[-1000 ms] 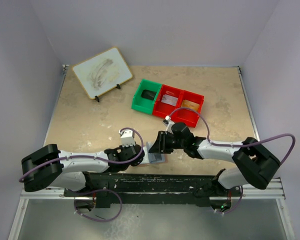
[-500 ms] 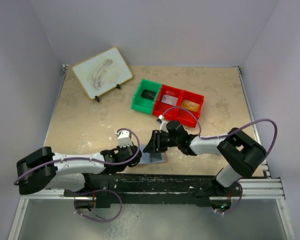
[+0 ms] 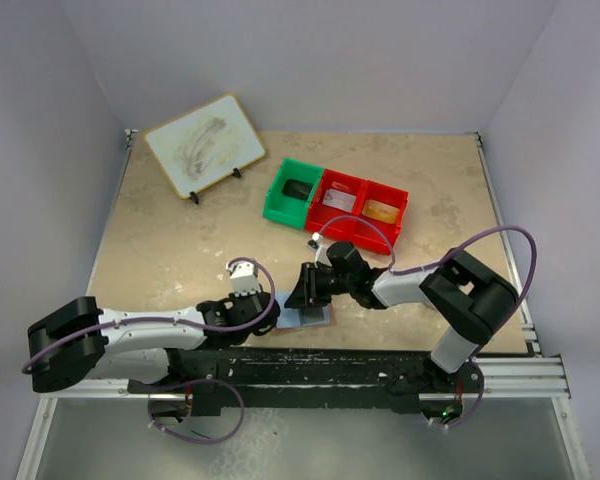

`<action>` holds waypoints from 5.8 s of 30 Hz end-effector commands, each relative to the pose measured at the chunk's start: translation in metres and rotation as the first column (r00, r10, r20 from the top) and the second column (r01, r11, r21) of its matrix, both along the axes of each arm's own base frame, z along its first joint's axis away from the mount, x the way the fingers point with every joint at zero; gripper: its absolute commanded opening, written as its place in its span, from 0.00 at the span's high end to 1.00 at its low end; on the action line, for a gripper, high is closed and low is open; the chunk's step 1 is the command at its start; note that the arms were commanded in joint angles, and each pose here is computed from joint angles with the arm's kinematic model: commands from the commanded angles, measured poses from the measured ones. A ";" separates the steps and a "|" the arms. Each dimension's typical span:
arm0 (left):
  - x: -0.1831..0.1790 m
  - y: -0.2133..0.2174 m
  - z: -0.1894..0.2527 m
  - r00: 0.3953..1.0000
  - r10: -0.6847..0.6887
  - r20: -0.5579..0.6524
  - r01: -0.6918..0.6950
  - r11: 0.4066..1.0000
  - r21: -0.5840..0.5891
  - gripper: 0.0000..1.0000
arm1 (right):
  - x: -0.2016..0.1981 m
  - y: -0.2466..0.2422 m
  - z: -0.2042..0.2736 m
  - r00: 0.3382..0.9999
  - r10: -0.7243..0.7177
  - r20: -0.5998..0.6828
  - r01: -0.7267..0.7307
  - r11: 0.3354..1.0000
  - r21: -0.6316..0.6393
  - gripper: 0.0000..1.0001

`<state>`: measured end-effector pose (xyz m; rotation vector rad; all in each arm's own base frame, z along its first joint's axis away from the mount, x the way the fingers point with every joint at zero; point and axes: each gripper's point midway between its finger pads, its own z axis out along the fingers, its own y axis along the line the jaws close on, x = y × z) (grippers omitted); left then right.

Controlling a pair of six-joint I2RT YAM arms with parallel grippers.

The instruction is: Take the credit cards out of the card holder

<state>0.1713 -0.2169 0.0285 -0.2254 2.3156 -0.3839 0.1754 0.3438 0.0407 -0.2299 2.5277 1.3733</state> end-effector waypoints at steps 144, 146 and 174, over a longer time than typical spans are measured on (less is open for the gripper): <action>0.002 -0.014 0.005 0.999 -0.043 0.006 0.042 0.999 0.032 1.00 | 0.000 -0.002 0.056 0.995 -0.055 0.085 0.047 0.994 0.101 0.58; 0.002 -0.011 0.006 0.999 -0.034 0.009 0.034 0.999 0.036 1.00 | 0.000 0.001 0.052 0.996 -0.044 0.077 0.037 0.995 0.097 0.58; 0.011 0.014 0.047 0.990 0.065 0.128 -0.058 0.996 -0.062 0.63 | 0.021 -0.016 0.058 0.976 -0.150 0.157 0.153 0.988 -0.006 0.49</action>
